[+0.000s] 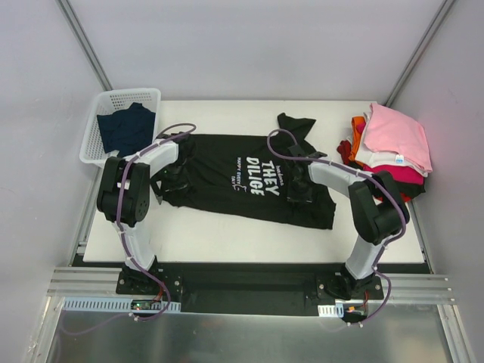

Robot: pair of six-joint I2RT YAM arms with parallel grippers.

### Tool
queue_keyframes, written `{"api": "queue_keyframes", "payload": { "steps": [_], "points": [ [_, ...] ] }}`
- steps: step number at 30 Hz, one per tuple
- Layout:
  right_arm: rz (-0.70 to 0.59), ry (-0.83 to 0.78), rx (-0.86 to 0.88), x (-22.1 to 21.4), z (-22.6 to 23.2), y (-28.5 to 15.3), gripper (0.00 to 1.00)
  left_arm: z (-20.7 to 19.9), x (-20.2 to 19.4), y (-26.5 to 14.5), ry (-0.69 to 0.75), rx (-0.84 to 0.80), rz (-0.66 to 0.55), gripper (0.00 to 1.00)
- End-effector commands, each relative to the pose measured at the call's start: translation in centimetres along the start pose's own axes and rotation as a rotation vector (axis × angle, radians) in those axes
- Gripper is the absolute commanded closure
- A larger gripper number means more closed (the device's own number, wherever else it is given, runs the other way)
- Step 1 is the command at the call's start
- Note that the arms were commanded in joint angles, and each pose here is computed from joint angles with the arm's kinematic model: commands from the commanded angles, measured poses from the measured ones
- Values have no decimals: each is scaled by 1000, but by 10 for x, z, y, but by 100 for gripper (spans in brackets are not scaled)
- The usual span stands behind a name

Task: Fold and stack the t-shirts
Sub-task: Fold the flattened tshirt in 1/3 of the way

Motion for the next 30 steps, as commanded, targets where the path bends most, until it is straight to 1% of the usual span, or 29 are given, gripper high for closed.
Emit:
{"api": "queue_keyframes", "payload": {
  "steps": [1, 5, 10, 12, 18, 27, 30],
  "points": [
    [55, 19, -54, -27, -20, -9, 74, 0, -18, -4, -3, -5, 34, 10],
    [59, 15, -68, -43, -31, -14, 74, 1, -36, -11, -17, -18, 50, 11],
    [58, 11, -74, -56, -38, -17, 73, 1, -69, -17, -7, -14, 87, 10],
    [60, 9, -81, -60, -41, -18, 73, 2, -81, -17, -14, 3, 115, 10],
    [49, -7, -97, -68, -47, -23, 72, 8, -109, -21, -9, 44, 132, 10],
    [26, -13, -133, -73, -59, -30, 68, 23, -116, -24, -1, 105, 118, 10],
    [22, -18, -139, -73, -60, -32, 65, 27, -117, -26, 2, 131, 115, 10]
  ]
}}
Point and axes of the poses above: each gripper's point midway between its finger pads, its own y axis out along the fingers, its own z axis along the line the jaws close on, x = y × z, the point moved 10 cm from there along -y, back along the fingers, and after that the axes turned 10 degrees about y, right-handed, at the moved point
